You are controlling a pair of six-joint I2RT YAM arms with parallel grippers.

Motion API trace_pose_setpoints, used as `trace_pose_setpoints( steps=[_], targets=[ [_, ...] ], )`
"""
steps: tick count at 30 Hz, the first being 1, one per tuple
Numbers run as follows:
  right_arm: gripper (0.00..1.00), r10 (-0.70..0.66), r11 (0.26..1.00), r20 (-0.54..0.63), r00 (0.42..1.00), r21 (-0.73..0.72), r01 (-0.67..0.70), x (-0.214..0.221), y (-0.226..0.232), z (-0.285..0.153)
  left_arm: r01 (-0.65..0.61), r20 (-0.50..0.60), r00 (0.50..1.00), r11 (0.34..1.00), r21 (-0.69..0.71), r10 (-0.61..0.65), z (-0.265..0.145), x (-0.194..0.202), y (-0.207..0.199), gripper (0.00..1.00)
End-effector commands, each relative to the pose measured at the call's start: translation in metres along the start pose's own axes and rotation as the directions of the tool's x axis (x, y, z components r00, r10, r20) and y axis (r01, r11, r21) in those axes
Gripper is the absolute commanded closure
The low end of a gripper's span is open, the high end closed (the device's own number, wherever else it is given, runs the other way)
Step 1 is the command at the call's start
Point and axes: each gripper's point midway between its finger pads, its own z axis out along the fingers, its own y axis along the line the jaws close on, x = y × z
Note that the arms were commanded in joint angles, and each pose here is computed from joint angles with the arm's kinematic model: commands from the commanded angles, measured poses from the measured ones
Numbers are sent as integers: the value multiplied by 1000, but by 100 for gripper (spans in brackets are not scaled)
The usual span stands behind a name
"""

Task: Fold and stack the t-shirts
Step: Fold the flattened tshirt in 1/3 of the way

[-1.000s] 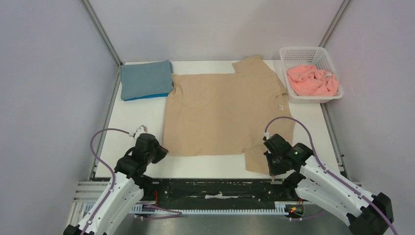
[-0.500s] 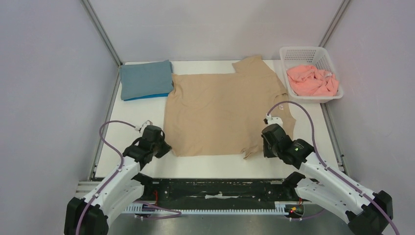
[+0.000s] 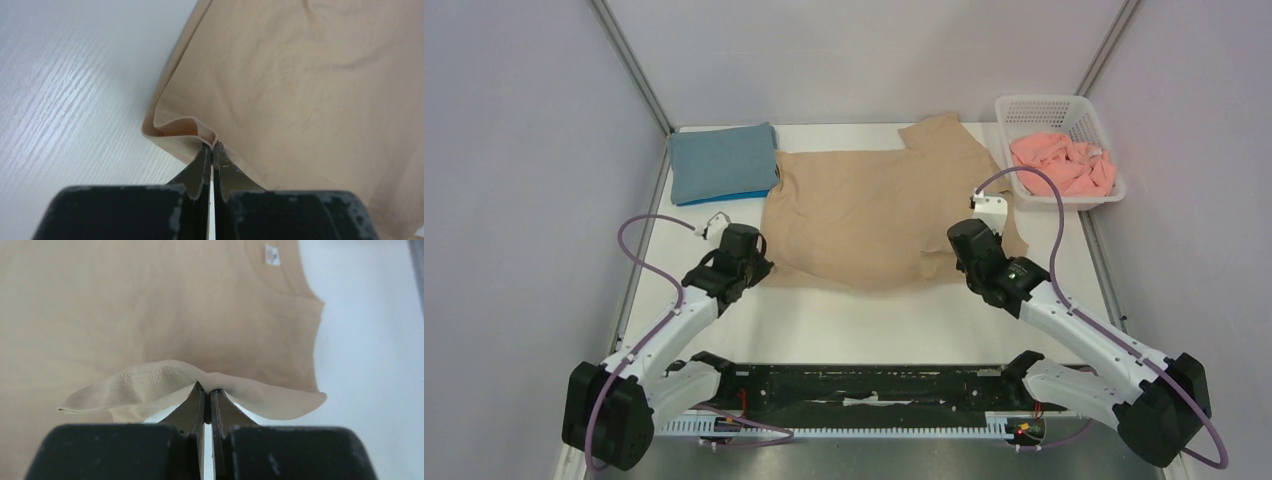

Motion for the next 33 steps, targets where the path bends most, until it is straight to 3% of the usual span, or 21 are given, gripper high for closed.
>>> trace_pose_setpoints(
  steps=[1, 15, 26, 32, 33],
  targets=[
    [100, 80, 989, 197, 977, 107, -102, -64, -18, 2, 44, 125, 991, 999, 17, -46, 6, -41, -25, 98],
    [100, -1, 1000, 233, 973, -3, 2, -102, -9, 60, 26, 147, 989, 999, -23, -23, 41, -68, -48, 98],
    [100, -38, 999, 238, 971, 11, 37, -118, -3, 106, 41, 112, 993, 998, -47, -35, 82, -74, -48, 98],
    [92, -128, 992, 205, 970, 29, 125, -122, 5, 148, 48, 36, 998, 998, -42, -47, 110, -69, -50, 98],
    [84, -134, 991, 201, 970, 29, 131, -127, 9, 156, 50, 39, 998, 998, -37, -48, 114, -72, -51, 90]
  ],
)
